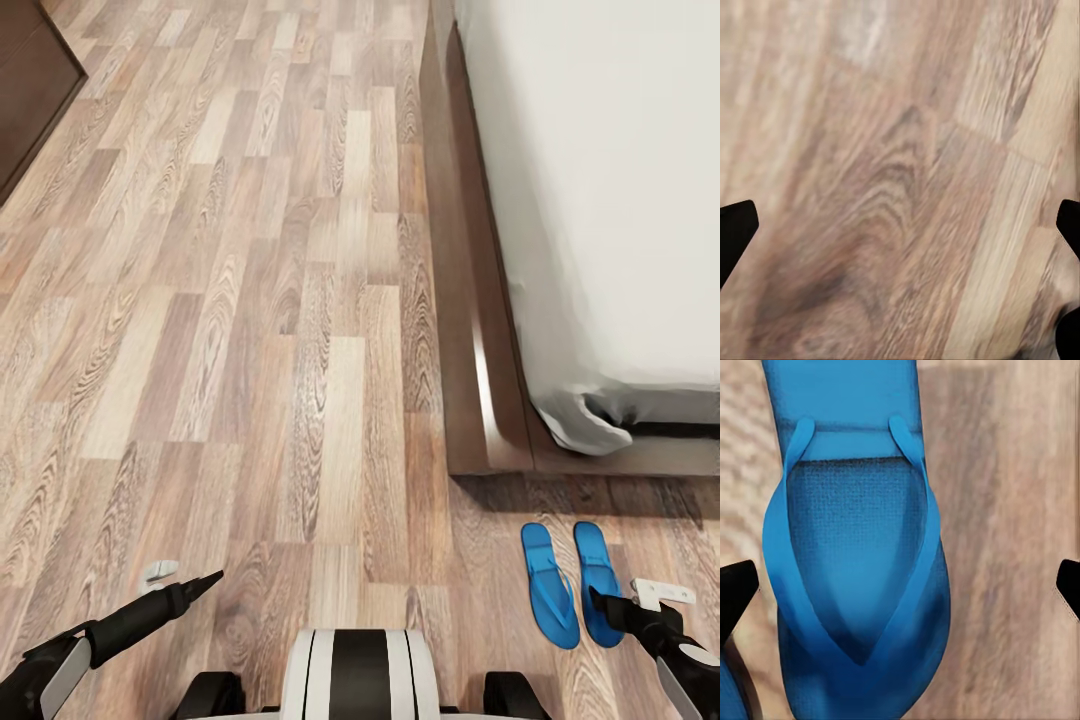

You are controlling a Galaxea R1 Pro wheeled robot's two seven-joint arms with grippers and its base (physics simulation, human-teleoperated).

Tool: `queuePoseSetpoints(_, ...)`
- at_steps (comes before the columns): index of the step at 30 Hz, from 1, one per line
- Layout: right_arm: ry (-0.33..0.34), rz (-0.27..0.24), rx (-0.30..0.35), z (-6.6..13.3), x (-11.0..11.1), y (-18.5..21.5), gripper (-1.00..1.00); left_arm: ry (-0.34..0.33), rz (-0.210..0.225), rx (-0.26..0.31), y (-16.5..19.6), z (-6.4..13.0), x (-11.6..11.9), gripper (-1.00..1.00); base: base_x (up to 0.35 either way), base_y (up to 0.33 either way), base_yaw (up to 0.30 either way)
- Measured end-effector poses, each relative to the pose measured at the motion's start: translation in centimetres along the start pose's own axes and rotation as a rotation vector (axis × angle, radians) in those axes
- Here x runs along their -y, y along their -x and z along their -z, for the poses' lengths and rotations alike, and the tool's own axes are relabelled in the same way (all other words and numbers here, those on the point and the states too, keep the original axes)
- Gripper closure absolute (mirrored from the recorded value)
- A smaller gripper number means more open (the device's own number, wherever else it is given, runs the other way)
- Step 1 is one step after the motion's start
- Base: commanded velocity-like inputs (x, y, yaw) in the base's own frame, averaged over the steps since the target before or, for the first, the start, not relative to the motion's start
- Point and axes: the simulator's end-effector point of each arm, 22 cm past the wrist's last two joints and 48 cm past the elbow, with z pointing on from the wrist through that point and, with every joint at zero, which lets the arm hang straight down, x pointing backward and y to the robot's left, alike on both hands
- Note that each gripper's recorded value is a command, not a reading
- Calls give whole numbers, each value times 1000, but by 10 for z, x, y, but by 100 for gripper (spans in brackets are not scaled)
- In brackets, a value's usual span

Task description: In the bedroom, move the book from the bed onto either nightstand, and place the two sandals side by side next to the bed.

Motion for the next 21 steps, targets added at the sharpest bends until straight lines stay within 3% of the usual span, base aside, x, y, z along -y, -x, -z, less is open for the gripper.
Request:
queuePoseSetpoints(17, 18, -32, 66, 14, 1, 35, -100, -28, -40, 48, 26, 9, 23, -100, 0, 0, 0)
queuePoseSetpoints(21, 117, -33, 114, 21, -19, 60, -100, -35, -50, 60, 32, 12, 28, -100, 0, 0, 0)
